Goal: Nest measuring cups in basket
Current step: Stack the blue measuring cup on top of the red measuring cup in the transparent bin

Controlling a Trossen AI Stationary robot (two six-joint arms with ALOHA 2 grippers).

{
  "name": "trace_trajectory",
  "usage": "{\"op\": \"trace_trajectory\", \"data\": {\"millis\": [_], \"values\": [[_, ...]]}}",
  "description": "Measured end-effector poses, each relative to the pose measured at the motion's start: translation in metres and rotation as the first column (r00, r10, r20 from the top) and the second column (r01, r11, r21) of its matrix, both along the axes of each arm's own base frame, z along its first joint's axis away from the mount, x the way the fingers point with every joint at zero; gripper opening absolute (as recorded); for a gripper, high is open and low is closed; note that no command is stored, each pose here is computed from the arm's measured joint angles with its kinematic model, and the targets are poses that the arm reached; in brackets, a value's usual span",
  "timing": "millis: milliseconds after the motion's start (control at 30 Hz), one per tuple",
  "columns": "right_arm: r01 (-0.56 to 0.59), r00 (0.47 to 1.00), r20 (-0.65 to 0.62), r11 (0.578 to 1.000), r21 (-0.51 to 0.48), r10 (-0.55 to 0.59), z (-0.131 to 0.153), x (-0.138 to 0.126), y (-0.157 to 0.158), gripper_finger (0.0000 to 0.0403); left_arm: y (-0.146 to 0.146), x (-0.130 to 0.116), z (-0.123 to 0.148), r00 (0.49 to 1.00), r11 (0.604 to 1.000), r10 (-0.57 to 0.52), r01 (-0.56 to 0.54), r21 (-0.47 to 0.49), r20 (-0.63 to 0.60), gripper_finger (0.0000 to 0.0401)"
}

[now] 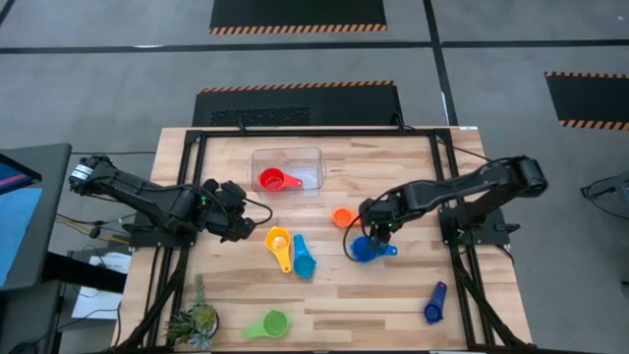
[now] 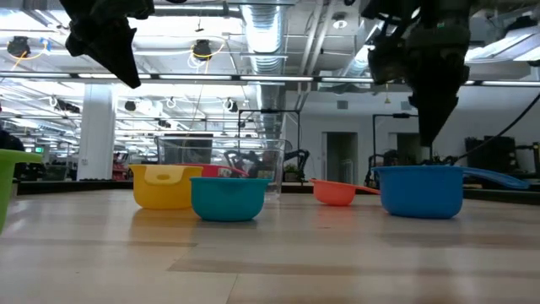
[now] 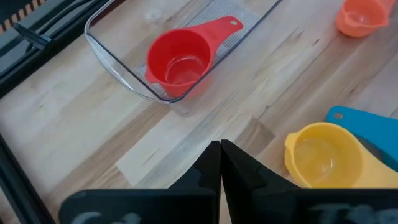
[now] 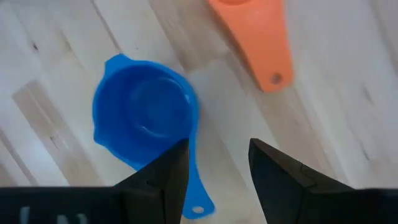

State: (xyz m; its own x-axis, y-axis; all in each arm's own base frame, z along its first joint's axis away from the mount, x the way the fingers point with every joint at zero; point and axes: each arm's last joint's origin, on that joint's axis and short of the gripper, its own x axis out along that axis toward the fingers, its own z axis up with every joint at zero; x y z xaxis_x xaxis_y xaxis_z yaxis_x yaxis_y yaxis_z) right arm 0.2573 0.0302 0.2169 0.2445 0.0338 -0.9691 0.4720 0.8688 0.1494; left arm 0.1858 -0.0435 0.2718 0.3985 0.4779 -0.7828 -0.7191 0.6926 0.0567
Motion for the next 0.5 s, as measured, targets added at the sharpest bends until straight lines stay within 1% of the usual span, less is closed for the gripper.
{"op": "trace_trajectory", "data": {"millis": [233, 367, 500], "values": [[-0.042, 0.999, -0.001, 0.999, 0.010, 0.042, -0.013, 0.017, 0.010, 0.0186, 0.000, 0.000, 0.000, 1.000, 1.000, -0.019, 0.019, 0.010, -0.016, 0.0000], [-0.049, 0.998, -0.028, 0.998, 0.027, 0.050, -0.025, 0.024, 0.012, 0.0184, 0.000, 0.000, 0.000, 0.999, 0.999, -0.039, 0.039, 0.020, -0.028, 0.0000], [-0.045, 0.996, -0.072, 0.999, 0.015, 0.046, -0.039, 0.029, 0.012, 0.0184, 0.000, 0.000, 0.000, 0.999, 0.999, -0.040, 0.041, 0.015, -0.030, 0.0000]]}}
